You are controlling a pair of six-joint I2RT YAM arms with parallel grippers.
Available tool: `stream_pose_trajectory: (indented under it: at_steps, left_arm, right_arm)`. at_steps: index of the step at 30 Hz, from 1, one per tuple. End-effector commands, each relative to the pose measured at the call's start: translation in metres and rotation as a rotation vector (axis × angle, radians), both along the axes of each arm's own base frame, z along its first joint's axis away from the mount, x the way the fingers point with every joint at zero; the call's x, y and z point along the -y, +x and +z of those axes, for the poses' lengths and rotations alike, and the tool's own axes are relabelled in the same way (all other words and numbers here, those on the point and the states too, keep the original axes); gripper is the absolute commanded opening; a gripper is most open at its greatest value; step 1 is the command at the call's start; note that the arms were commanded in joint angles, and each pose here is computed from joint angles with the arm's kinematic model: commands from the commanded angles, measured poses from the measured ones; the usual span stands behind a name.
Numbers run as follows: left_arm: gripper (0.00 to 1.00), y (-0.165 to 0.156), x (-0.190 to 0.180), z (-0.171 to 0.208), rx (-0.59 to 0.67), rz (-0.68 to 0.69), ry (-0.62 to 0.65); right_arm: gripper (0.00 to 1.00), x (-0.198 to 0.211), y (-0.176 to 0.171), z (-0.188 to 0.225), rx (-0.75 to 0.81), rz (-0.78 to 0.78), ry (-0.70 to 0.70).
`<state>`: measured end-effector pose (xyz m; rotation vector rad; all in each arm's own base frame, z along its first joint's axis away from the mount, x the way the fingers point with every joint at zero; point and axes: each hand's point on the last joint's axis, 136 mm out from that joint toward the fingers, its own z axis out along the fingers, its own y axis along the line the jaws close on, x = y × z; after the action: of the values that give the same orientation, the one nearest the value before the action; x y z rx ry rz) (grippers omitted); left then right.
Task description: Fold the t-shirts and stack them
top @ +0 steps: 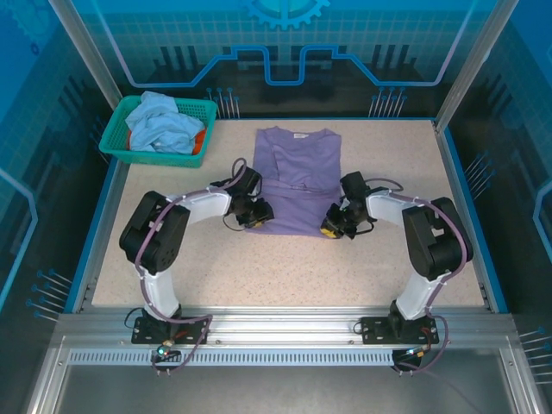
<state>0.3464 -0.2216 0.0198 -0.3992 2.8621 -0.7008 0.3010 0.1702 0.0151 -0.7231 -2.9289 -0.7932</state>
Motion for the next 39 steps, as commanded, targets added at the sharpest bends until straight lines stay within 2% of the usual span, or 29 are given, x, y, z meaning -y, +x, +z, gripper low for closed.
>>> stream_pose_trajectory:
  at_steps: [1, 8, 11, 16, 19, 23, 25, 29, 30, 33, 35, 39]
  left_arm:
    - [0.34, -0.046, -0.026, -0.033, -0.112, 0.002, 0.080]
    - [0.34, -0.117, -0.047, -0.057, -0.197, 0.016, 0.067]
    - [0.34, -0.145, -0.057, -0.059, -0.213, 0.029, 0.079]
    - [0.34, -0.178, -0.077, -0.053, -0.213, 0.079, 0.097]
    - [0.34, -0.187, -0.086, -0.038, -0.178, 0.107, 0.098]
    - [0.37, -0.187, -0.101, -0.009, -0.091, 0.143, 0.132]
    - [0.39, -0.182, -0.105, 0.008, -0.036, 0.153, 0.138]
    - [0.39, -0.158, -0.094, 0.046, 0.070, 0.129, 0.098]
    - [0.37, -0.152, -0.088, 0.052, 0.082, 0.115, 0.079]
    - [0.31, -0.133, -0.068, 0.065, 0.105, 0.076, 0.028]
    - [0.27, -0.119, -0.057, 0.070, 0.116, 0.067, 0.006]
    - [0.22, -0.091, -0.036, 0.075, 0.146, 0.067, -0.049]
  right_arm:
    - [0.16, 0.019, -0.035, -0.022, -0.097, 0.011, -0.078]
    - [0.16, 0.016, -0.077, -0.048, -0.168, 0.032, -0.076]
    - [0.16, 0.011, -0.098, -0.049, -0.173, 0.069, -0.115]
    - [0.17, 0.008, -0.138, -0.045, -0.158, 0.069, -0.199]
    - [0.19, 0.009, -0.152, -0.035, -0.119, 0.060, -0.243]
    - [0.24, 0.024, -0.147, -0.007, -0.028, 0.020, -0.303]
    - [0.32, 0.030, -0.139, 0.011, 0.031, -0.002, -0.327]
    - [0.36, 0.022, -0.110, 0.045, 0.177, 0.024, -0.289]
    - [0.34, 0.017, -0.104, 0.049, 0.189, 0.043, -0.276]
    - [0.13, 0.003, -0.083, 0.059, 0.200, 0.108, -0.263]
    - [0.05, -0.006, -0.072, 0.060, 0.195, 0.139, -0.264]
    - [0.00, -0.025, -0.051, 0.050, 0.174, 0.176, -0.260]
